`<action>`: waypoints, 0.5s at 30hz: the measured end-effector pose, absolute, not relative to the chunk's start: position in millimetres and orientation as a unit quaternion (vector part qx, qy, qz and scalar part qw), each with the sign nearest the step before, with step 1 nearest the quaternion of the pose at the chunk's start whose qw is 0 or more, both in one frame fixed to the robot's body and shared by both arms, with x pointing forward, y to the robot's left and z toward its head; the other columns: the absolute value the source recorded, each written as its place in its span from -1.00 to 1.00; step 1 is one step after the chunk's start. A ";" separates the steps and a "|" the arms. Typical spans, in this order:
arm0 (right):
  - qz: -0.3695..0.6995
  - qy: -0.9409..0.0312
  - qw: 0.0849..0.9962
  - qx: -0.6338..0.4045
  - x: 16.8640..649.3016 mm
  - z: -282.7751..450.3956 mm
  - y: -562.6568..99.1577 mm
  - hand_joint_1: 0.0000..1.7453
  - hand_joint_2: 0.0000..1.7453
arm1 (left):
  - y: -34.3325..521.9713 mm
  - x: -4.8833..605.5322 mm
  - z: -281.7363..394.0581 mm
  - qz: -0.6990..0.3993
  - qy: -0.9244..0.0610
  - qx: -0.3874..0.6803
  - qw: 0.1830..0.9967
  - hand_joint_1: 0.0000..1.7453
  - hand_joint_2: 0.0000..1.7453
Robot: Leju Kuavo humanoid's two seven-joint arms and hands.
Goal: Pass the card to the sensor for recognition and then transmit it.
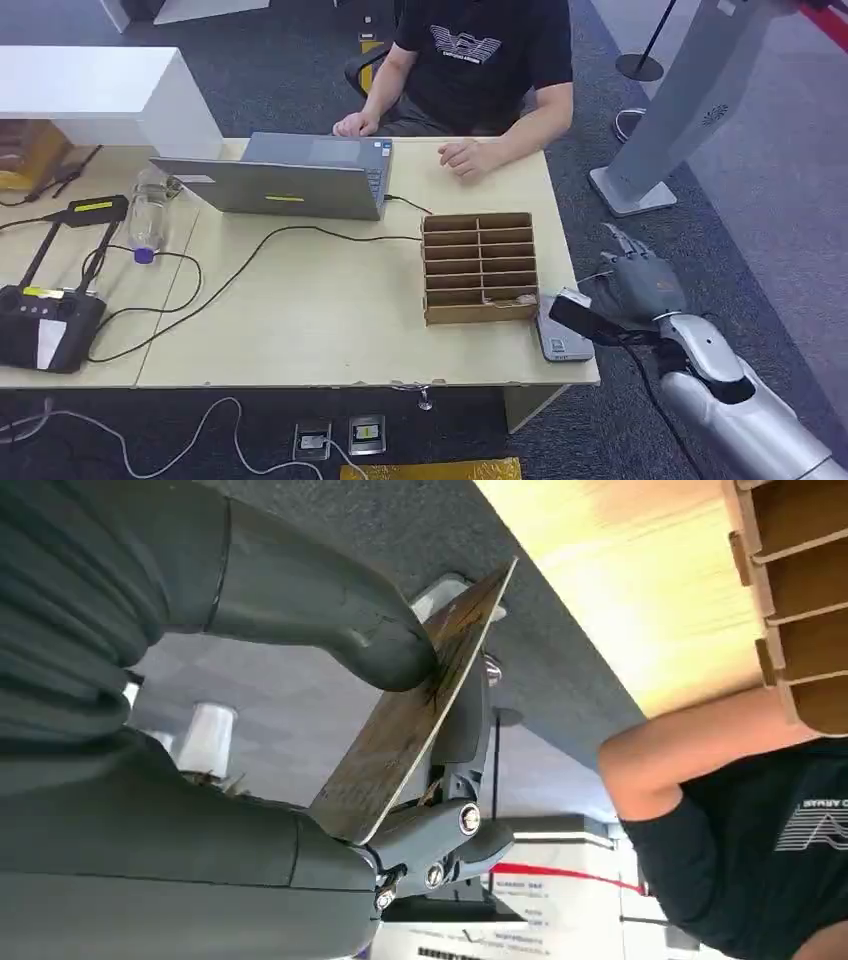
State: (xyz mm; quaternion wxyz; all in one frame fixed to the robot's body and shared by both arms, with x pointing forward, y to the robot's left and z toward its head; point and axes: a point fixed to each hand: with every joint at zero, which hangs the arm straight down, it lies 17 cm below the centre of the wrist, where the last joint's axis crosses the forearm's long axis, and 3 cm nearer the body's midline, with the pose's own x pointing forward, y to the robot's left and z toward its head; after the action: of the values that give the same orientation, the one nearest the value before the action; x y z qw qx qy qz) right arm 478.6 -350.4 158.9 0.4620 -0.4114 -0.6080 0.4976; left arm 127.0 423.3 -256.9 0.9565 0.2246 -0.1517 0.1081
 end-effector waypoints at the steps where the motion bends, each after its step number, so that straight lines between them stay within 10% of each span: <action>1: 0.498 -0.610 0.462 -0.409 475.9 159.5 -348.6 1.00 1.00 | 423.1 127.1 -256.9 0.109 -0.152 0.224 0.957 -1.00 -1.00; 15: 0.508 -0.612 0.470 -0.383 457.2 139.7 -329.3 1.00 1.00 | 422.6 125.3 -257.6 0.112 -0.146 0.223 0.957 -1.00 -1.00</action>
State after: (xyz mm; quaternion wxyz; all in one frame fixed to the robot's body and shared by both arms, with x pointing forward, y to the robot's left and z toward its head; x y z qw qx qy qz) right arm 457.2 -329.3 139.7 0.4701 -0.3829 -0.6117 0.5082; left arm 125.3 422.6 -257.6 0.9573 0.2231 -0.1457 0.1121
